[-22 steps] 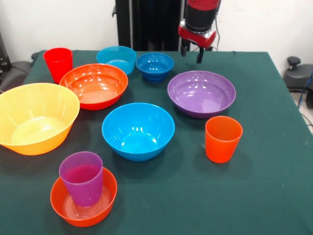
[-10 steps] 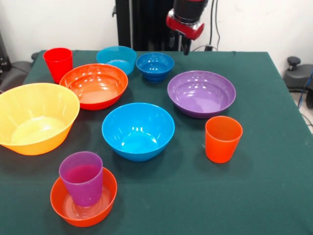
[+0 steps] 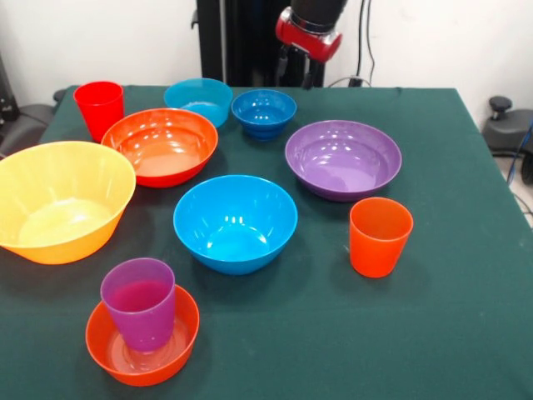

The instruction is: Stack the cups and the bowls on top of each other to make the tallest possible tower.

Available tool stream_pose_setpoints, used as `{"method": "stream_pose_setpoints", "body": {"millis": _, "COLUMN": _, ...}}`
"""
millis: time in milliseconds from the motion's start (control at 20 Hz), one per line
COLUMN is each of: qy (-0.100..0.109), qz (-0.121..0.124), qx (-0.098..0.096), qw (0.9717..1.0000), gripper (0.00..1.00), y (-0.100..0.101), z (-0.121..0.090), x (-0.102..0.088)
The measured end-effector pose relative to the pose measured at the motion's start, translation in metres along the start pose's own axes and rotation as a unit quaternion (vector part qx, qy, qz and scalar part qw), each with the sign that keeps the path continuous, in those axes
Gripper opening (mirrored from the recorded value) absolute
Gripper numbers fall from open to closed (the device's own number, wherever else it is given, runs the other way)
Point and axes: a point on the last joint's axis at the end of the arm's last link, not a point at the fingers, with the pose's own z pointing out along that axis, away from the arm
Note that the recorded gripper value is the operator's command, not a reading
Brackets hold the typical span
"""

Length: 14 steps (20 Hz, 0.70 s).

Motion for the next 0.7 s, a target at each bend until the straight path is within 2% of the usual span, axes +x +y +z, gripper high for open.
{"method": "stream_pose_setpoints", "body": {"millis": 300, "qy": -0.011, "qz": -0.007, "qx": 0.007, "qw": 0.9999, "gripper": 1.0, "y": -0.002, "z": 0.01, "x": -0.008}}
{"method": "stream_pose_setpoints", "body": {"millis": 700, "qy": -0.041, "qz": -0.031, "qx": 0.007, "qw": 0.9986, "gripper": 1.0, "y": 0.001, "z": 0.022, "x": -0.012}}
